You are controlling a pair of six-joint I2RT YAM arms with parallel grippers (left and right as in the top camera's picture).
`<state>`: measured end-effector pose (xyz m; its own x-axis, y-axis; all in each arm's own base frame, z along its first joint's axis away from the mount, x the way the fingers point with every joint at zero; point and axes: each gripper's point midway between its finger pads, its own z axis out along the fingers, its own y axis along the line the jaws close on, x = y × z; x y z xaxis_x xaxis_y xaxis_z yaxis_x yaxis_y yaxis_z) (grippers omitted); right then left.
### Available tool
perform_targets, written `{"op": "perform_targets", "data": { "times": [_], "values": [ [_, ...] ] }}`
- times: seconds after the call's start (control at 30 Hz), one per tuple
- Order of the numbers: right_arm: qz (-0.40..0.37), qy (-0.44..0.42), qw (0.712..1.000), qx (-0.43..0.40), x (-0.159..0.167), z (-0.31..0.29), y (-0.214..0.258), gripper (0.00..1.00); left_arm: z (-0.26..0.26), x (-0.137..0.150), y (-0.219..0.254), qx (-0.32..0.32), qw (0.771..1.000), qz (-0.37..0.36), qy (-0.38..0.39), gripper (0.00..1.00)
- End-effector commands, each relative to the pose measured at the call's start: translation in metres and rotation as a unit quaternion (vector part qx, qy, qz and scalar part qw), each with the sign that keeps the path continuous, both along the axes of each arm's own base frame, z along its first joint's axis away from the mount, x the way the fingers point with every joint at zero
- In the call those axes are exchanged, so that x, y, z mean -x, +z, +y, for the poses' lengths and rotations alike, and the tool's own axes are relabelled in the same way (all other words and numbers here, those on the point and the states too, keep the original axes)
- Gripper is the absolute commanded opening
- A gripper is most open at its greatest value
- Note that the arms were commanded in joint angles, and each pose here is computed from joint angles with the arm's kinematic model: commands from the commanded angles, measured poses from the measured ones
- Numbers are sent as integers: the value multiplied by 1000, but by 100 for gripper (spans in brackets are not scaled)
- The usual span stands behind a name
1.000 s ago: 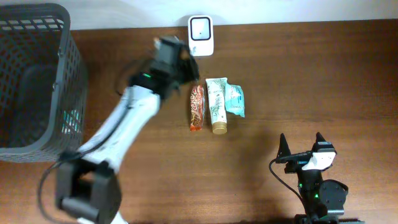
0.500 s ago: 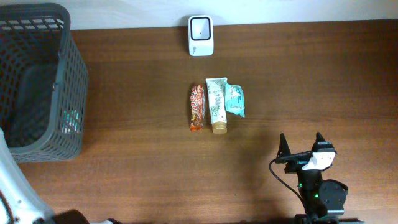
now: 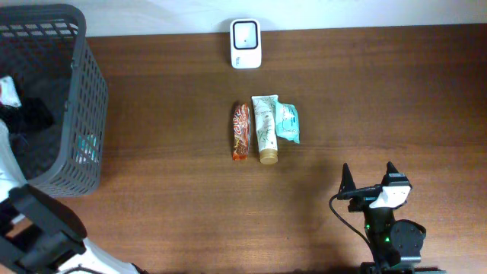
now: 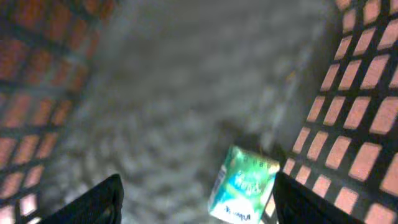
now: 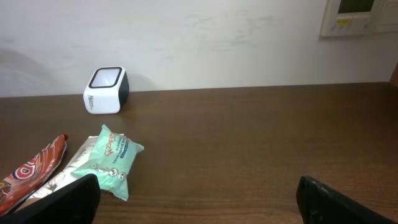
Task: Scan the item barcode
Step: 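Grasp the small teal box in the basket and place it left of the bar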
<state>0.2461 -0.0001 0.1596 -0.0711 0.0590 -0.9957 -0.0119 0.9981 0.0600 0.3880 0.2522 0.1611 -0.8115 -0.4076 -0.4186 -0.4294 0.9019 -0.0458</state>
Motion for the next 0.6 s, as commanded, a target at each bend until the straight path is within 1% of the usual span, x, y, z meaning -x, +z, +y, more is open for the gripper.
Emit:
{"op": "perform_targets", "data": {
  "times": [0.0, 0.07, 0.1, 0.2, 0.23, 0.33, 0.4, 0.47, 0.5, 0.53, 0.57],
  "values": [
    [1, 9, 1000, -3, 0, 4, -2, 99, -11, 6, -42, 42, 997, 50, -33, 70],
    [1, 9, 1000, -3, 0, 4, -2, 99, -16, 12, -59, 58, 994, 79, -48, 63],
    [1, 9, 1000, -3, 0, 4, -2, 99, -18, 14, -68, 68, 992, 91, -49, 62],
    [1, 9, 1000, -3, 0, 3, -2, 99, -36, 16, -89, 123, 984, 103, -75, 63],
    [1, 9, 1000, -3, 0, 3, -2, 99, -46, 15, -95, 148, 980, 100, -92, 68],
    [1, 9, 1000, -3, 0, 4, -2, 99, -59, 18, -109, 175, 971, 112, -117, 72],
    [1, 9, 1000, -3, 0, 4, -2, 99, -63, 23, -120, 191, 966, 130, -115, 70],
    [1, 9, 1000, -3, 0, 4, -2, 99, -67, 32, -134, 198, 962, 150, -113, 64],
    [1, 9, 1000, -3, 0, 4, -2, 99, -66, 35, -137, 195, 962, 156, -112, 59],
    [1, 9, 1000, -3, 0, 3, -2, 99, -64, 36, -139, 189, 963, 160, -110, 48],
    [1, 9, 1000, -3, 0, 4, -2, 99, -60, 35, -140, 183, 964, 157, -109, 28]
  ]
}}
